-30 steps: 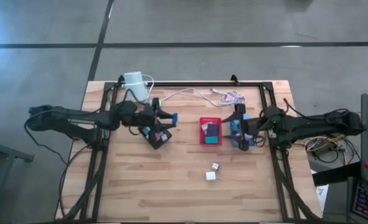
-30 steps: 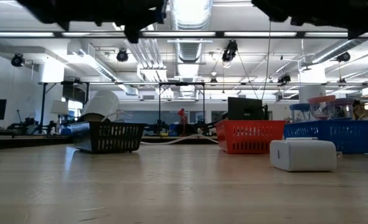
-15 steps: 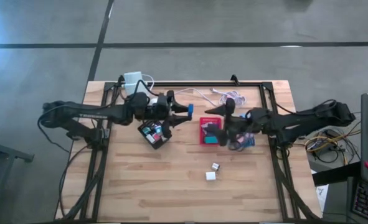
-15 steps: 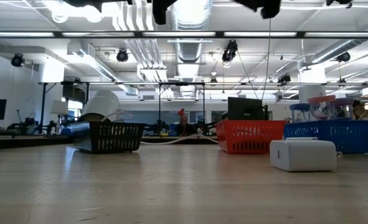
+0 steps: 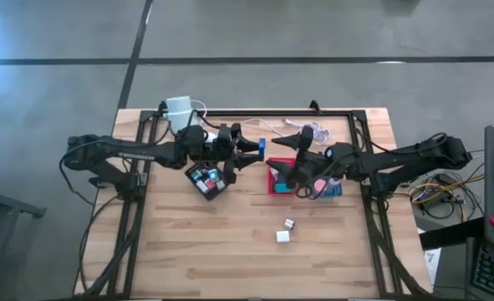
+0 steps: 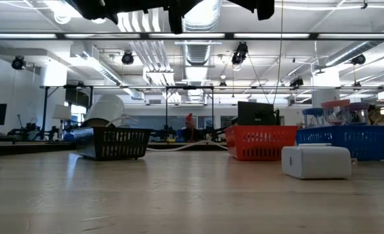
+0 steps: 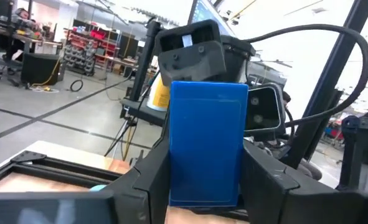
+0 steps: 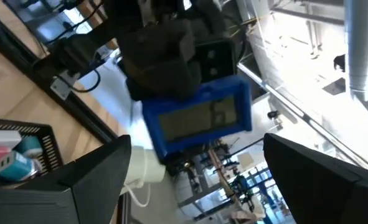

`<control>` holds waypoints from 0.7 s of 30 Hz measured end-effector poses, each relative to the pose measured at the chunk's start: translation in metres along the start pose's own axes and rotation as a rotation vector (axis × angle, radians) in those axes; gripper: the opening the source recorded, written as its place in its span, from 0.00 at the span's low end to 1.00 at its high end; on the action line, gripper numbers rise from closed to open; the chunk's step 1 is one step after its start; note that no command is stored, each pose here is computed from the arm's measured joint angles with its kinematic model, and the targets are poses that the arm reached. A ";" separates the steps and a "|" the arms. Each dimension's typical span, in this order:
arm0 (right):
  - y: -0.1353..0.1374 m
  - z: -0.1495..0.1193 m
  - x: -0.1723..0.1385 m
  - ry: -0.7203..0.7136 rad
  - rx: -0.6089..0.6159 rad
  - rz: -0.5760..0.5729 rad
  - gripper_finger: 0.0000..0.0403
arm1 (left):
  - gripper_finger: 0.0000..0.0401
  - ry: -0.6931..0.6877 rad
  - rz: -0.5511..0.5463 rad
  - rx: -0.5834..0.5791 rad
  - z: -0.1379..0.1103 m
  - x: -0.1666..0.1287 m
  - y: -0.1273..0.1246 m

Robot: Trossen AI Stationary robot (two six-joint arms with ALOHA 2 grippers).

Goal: Pick & Place Office items
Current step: Put the dark blue digital clock into the red bin

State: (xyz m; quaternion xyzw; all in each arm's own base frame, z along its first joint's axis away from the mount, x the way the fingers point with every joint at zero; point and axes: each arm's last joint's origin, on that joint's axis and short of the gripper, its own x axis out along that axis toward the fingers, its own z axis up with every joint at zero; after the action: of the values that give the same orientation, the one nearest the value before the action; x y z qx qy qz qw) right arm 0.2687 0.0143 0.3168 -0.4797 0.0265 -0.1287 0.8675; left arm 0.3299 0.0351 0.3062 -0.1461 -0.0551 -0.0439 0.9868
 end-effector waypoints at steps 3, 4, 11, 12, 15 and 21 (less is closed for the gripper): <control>-0.001 0.002 0.000 -0.036 -0.001 0.002 0.89 | 0.38 -0.007 0.003 -0.018 -0.005 0.004 0.005; 0.000 0.002 0.001 -0.049 0.000 0.006 0.89 | 0.38 -0.007 0.002 -0.025 -0.006 0.005 0.006; 0.006 0.000 0.005 -0.040 -0.012 0.025 0.89 | 0.38 0.017 -0.031 -0.039 -0.010 0.012 0.010; 0.006 0.000 0.006 -0.040 -0.012 0.025 0.89 | 0.38 0.018 -0.036 -0.039 -0.010 0.013 0.011; 0.006 0.001 0.009 -0.041 -0.011 0.025 0.89 | 0.38 0.020 -0.036 -0.045 -0.010 0.013 0.011; 0.006 0.003 0.014 -0.043 -0.012 0.024 0.89 | 0.38 0.026 -0.034 -0.047 -0.012 0.012 0.011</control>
State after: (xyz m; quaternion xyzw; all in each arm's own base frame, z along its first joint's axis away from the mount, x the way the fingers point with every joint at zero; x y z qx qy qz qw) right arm 0.2842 0.0164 0.3144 -0.4870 0.0145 -0.1079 0.8666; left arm 0.3443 0.0416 0.2929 -0.1678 -0.0436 -0.0638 0.9828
